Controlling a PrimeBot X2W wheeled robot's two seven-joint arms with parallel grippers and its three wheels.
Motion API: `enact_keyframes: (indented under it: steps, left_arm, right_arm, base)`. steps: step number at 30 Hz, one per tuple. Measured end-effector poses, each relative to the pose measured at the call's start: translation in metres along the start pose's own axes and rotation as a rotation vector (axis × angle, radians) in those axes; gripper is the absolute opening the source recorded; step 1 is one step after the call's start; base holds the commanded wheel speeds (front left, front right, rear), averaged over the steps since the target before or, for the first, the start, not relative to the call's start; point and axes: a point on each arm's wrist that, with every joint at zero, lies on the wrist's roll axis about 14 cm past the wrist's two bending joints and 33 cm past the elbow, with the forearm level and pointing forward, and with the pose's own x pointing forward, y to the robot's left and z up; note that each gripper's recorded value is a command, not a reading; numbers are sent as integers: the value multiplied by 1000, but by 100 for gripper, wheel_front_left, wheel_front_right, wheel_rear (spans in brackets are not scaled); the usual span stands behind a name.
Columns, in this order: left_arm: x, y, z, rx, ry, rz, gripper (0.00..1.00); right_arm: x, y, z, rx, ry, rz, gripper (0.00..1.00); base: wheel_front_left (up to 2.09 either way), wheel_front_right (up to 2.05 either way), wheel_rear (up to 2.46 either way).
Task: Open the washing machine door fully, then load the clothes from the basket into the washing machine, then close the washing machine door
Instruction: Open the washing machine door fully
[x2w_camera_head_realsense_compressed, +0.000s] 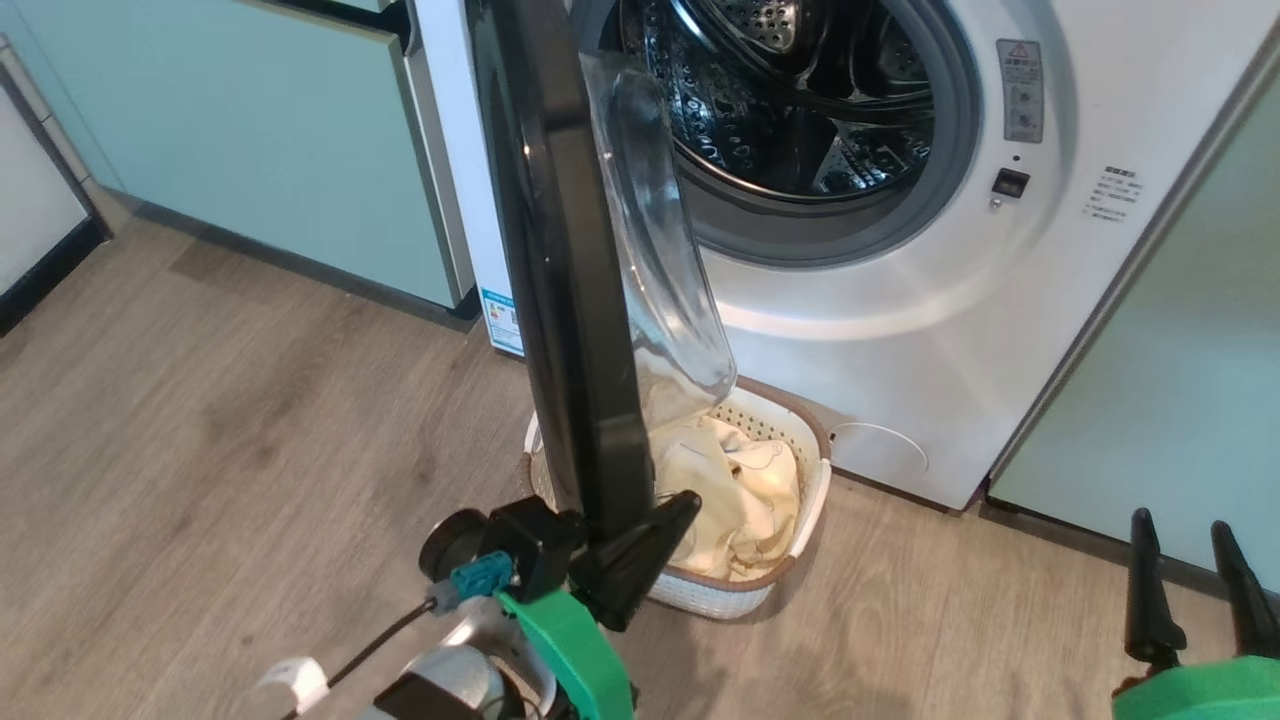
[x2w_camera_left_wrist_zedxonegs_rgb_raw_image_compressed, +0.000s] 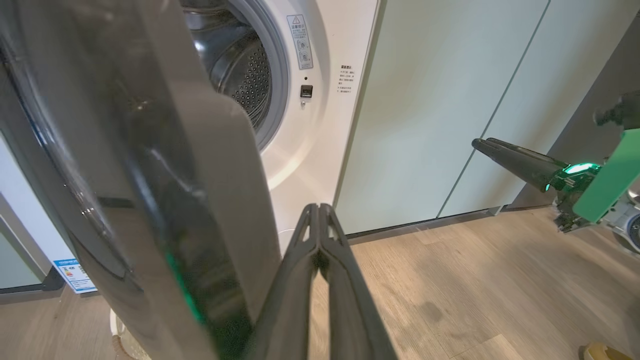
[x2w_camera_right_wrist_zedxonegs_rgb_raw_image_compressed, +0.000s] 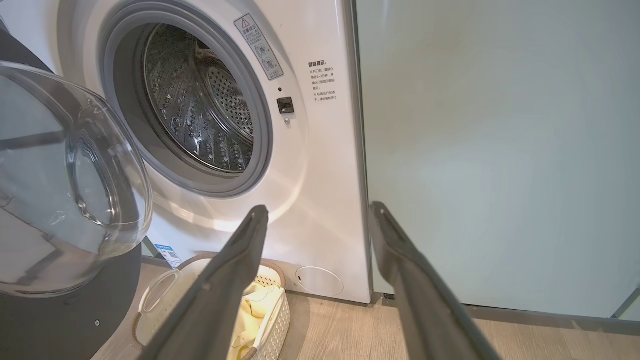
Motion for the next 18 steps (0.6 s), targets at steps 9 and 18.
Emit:
enact_keyframes:
  steps: [9, 18]
  left_arm:
    - [-8, 18, 3, 28, 5, 56, 0]
    - [-32, 50, 11, 32, -9, 178, 0]
  right_arm:
    - [4, 6, -4, 2, 13, 19, 100]
    - [12, 20, -8, 3, 24, 61, 100]
  base:
    - [0, 0, 0]
    - [0, 0, 0]
